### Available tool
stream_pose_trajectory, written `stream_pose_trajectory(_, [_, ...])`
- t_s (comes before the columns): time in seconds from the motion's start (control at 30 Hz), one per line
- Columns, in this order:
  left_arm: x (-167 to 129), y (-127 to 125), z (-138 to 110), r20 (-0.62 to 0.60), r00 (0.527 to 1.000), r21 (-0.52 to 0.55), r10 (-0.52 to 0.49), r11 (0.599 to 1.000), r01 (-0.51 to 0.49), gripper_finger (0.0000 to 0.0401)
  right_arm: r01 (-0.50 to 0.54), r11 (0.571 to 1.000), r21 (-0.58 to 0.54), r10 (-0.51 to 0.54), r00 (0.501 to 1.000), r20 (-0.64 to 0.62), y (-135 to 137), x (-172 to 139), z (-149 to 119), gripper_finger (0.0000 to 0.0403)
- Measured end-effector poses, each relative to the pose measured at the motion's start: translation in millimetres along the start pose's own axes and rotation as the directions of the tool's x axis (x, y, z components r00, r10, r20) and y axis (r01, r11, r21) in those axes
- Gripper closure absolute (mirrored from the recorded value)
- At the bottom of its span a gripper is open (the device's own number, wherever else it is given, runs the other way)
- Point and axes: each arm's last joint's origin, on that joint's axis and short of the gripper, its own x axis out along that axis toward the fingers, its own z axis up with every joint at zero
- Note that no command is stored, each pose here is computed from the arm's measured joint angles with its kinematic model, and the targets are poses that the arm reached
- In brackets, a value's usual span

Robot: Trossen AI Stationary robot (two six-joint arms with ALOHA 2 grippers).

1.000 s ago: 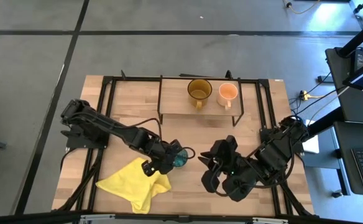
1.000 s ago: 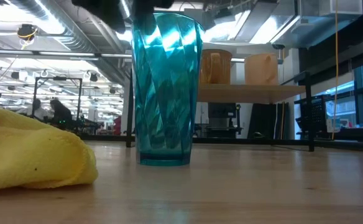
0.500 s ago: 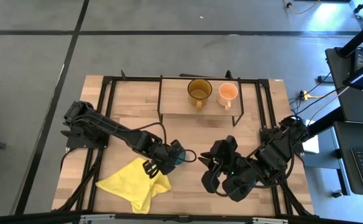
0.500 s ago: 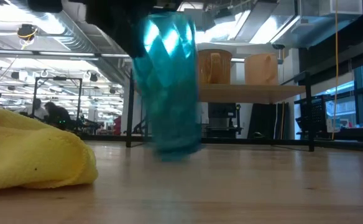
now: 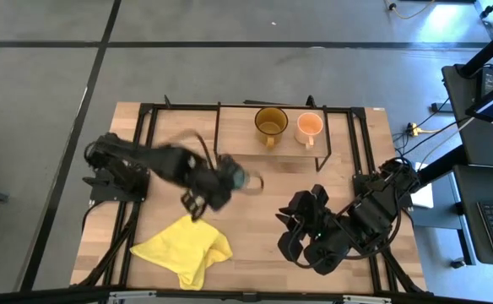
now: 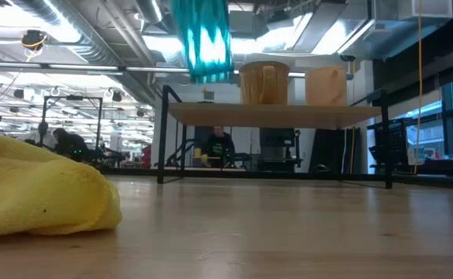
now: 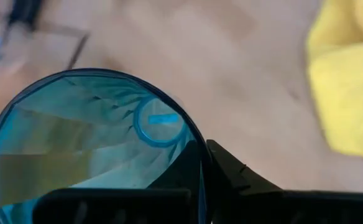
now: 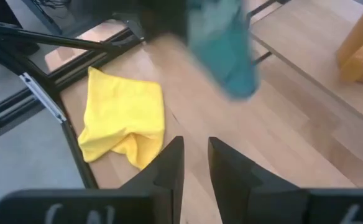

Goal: Stack small to large cups/mugs on shelf
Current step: Put the blue glass on the shelf

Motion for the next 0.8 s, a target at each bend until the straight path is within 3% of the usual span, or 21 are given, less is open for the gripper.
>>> stream_pose_trajectory(0.1, [-26.4, 28.8, -20.2, -0.025, 0.999, -0.133, 0.029, 0.991, -0.033, 0.0397, -0.002, 1.0, 0.001, 0.002, 1.0, 0.009, 0.8, -1.0, -0.9, 0.0328])
stream_pose_trajectory(0.23, [-31.7, 71.5, -45.6, -0.036, 0.994, -0.311, 0.101, 0.944, -0.107, 0.0398, 0.0, 1.0, 0.028, 0.0, 1.0, 0.012, 0.8, -0.6, -0.6, 0.0328])
stream_pose_trajectory(0.33, [-28.6, 96.5, -68.3, -0.077, 0.989, -0.446, 0.128, 0.882, -0.149, 0.0398, -0.001, 0.998, 0.058, 0.001, 1.0, 0.014, 1.0, -0.9, -0.8, 0.0328])
stream_pose_trajectory(0.43, [-9.4, 113.0, -83.5, -0.095, 0.994, -0.557, 0.062, 0.824, -0.105, 0.0398, -0.015, 0.997, 0.08, 0.014, 1.0, 0.014, 2.9, -3.3, -3.1, 0.0328])
stream_pose_trajectory(0.57, [-2.3, 121.5, -92.8, -0.053, 0.998, -0.636, 0.017, 0.77, -0.047, 0.0398, -0.024, 0.994, 0.11, 0.023, 1.0, 0.008, 5.1, -6.5, -8.6, 0.0328])
stream_pose_trajectory(0.8, [10.0, 126.2, -95.1, -0.119, 0.993, -0.668, 0.018, 0.738, -0.094, 0.0395, 0.008, 0.992, 0.124, -0.007, 1.0, -0.008, 6.1, -0.4, -19.2, 0.0328])
